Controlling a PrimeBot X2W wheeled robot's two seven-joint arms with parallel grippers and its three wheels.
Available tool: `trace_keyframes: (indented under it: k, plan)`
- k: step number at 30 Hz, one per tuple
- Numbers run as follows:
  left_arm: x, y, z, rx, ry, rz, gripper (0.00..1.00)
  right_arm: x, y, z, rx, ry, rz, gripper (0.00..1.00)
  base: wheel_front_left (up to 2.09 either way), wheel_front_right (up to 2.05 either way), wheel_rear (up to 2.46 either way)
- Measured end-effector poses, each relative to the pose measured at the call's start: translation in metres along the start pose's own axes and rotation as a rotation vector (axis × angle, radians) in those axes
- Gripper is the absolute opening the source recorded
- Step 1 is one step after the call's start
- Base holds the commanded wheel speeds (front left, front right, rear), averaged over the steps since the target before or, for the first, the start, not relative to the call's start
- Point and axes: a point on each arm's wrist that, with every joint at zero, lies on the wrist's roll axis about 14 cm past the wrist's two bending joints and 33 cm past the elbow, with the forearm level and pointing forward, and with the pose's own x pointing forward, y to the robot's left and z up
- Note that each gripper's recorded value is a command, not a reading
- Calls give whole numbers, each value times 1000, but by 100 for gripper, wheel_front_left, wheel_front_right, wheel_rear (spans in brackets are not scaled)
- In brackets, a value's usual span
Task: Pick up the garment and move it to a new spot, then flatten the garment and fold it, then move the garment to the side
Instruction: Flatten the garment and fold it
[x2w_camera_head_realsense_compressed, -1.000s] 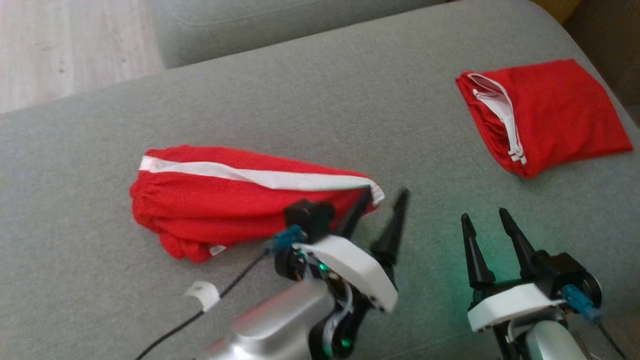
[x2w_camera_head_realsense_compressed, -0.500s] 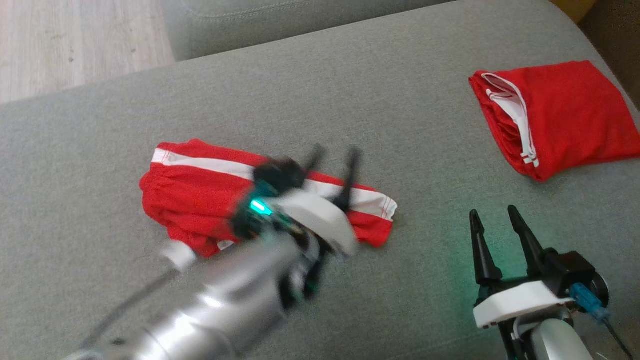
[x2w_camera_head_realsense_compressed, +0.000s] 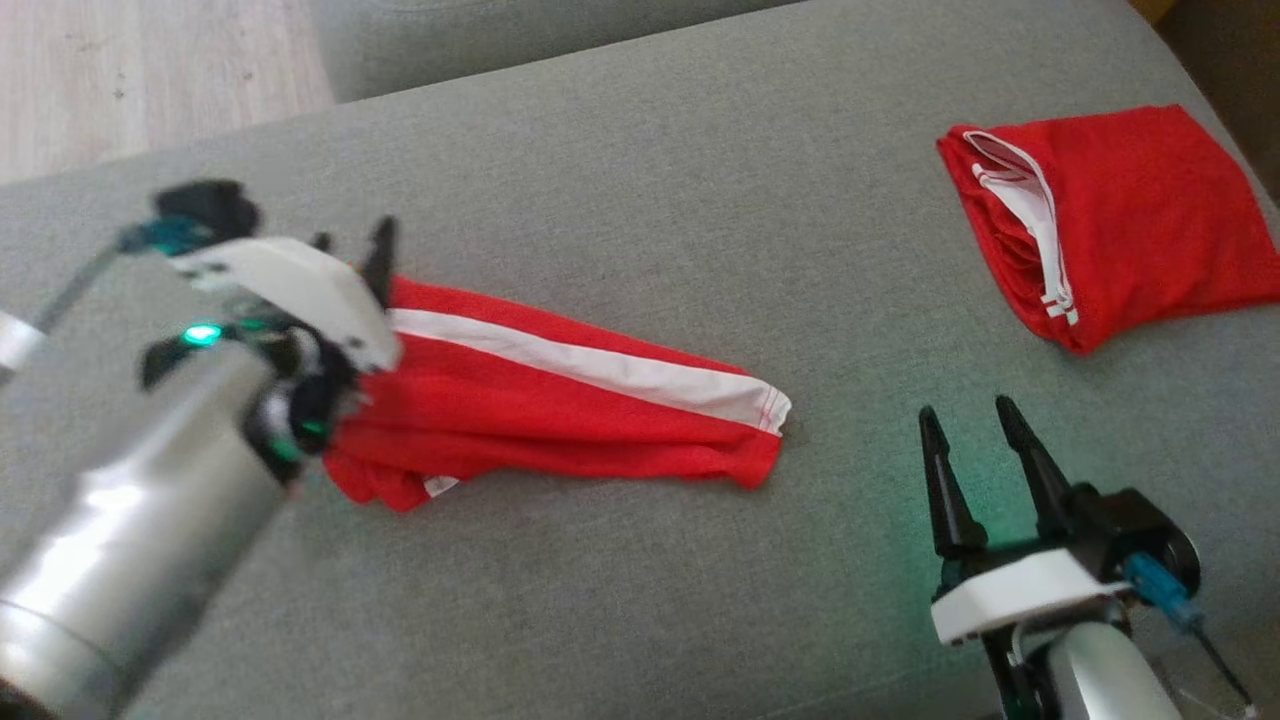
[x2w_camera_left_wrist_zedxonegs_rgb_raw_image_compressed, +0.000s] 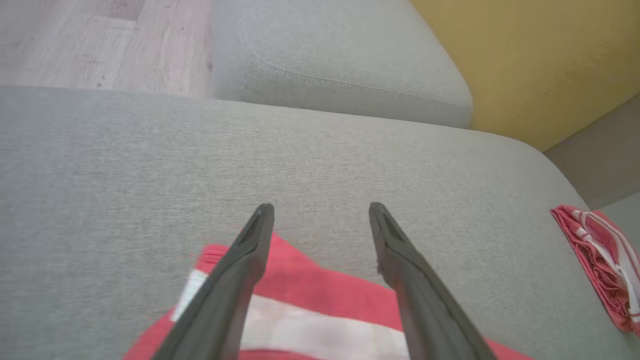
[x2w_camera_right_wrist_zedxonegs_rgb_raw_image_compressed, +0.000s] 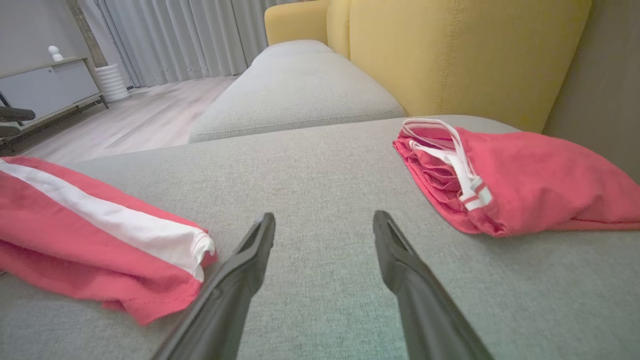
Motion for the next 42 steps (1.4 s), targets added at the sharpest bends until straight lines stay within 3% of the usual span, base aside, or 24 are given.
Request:
trace_keyframes:
  k: [7,16,35,36,38,40,41,42]
  plan:
    - [-12,49,6,16,106,84,100,8,2,10,3,-28,8,100,0,0,0]
    - [-26,67,-28,36,265,104,100,9,4,10,12,-29,14,100,0,0,0]
    - [-27,47,-43,-27,316,11,100,9,0,9,9,-27,3,100,0,0,0]
    - [-27,46,-42,-26,316,10,78,8,0,10,9,-28,3,100,0,0,0]
    - [-28,45,-43,-25,319,5,47,8,0,10,9,-28,4,100,0,0,0]
    - [-28,43,-42,-24,314,-5,24,9,1,10,9,-29,5,100,0,0,0]
    - [-28,41,-42,-23,311,-14,0,9,1,10,9,-30,6,100,0,0,0]
    - [-28,38,-42,-22,308,-26,0,9,1,11,10,-31,6,100,0,0,0]
